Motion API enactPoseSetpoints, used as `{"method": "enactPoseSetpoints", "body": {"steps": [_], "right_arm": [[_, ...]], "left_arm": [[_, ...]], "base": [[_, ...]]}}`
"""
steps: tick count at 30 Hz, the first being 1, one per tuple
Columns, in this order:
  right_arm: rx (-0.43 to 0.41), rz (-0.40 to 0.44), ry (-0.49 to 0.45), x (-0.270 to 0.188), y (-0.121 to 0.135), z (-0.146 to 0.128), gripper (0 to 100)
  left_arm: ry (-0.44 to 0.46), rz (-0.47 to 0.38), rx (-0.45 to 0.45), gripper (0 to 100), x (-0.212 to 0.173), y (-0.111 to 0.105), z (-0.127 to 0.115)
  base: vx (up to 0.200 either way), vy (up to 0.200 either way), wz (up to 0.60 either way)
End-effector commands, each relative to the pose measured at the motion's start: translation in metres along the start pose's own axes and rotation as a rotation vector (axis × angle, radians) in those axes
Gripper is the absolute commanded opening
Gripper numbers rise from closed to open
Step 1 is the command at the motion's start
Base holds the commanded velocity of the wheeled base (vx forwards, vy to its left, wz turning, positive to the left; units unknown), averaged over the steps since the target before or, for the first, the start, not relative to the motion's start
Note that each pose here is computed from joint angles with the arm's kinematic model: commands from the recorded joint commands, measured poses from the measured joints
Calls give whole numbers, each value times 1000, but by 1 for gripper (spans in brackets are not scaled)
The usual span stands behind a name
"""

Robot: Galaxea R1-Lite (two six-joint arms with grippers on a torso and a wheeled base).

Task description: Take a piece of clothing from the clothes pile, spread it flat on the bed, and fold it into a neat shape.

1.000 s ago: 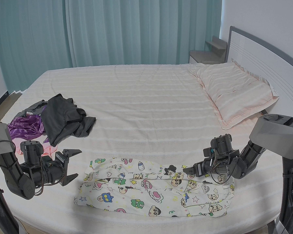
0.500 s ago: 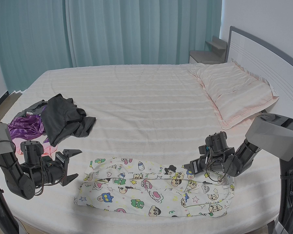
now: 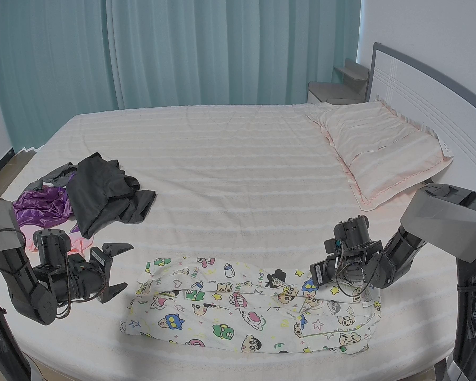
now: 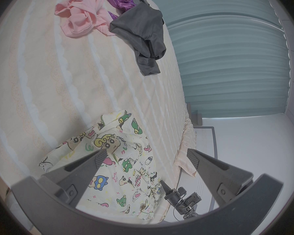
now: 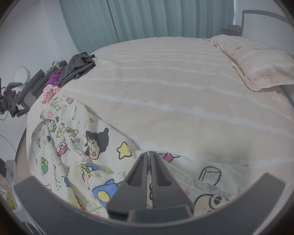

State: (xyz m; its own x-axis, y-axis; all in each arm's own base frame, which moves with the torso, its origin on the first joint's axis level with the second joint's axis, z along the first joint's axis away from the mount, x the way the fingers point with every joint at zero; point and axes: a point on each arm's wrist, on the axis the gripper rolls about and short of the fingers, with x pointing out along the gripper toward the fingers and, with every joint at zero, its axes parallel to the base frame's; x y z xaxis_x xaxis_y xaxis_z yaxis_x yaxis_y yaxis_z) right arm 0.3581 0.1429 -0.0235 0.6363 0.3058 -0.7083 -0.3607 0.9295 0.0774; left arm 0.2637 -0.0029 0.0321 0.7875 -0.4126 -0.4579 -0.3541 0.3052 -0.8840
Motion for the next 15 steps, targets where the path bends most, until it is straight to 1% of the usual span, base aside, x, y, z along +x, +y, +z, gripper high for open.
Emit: {"method": "enactPoseSetpoints", "body": {"steps": [1,7,11,12,15], "right_arm": [[-6,0,-27,-6,4,7,0],[-24,11,-52,-11,14,14,0],[-40,30,-51,-11,25,13,0],[-51,40,-55,-10,31,14,0],[-63,42,-62,-10,38,15,0]], "left_arm": [[0,1,-1,100,0,0,0],[0,1,-1,100,0,0,0],[0,1,-1,100,0,0,0],[1,2,-1,100,0,1,0],[1,2,-1,100,0,1,0]], "base": [[0,0,0],[0,0,0],[0,0,0],[0,0,0],[0,0,0]]}}
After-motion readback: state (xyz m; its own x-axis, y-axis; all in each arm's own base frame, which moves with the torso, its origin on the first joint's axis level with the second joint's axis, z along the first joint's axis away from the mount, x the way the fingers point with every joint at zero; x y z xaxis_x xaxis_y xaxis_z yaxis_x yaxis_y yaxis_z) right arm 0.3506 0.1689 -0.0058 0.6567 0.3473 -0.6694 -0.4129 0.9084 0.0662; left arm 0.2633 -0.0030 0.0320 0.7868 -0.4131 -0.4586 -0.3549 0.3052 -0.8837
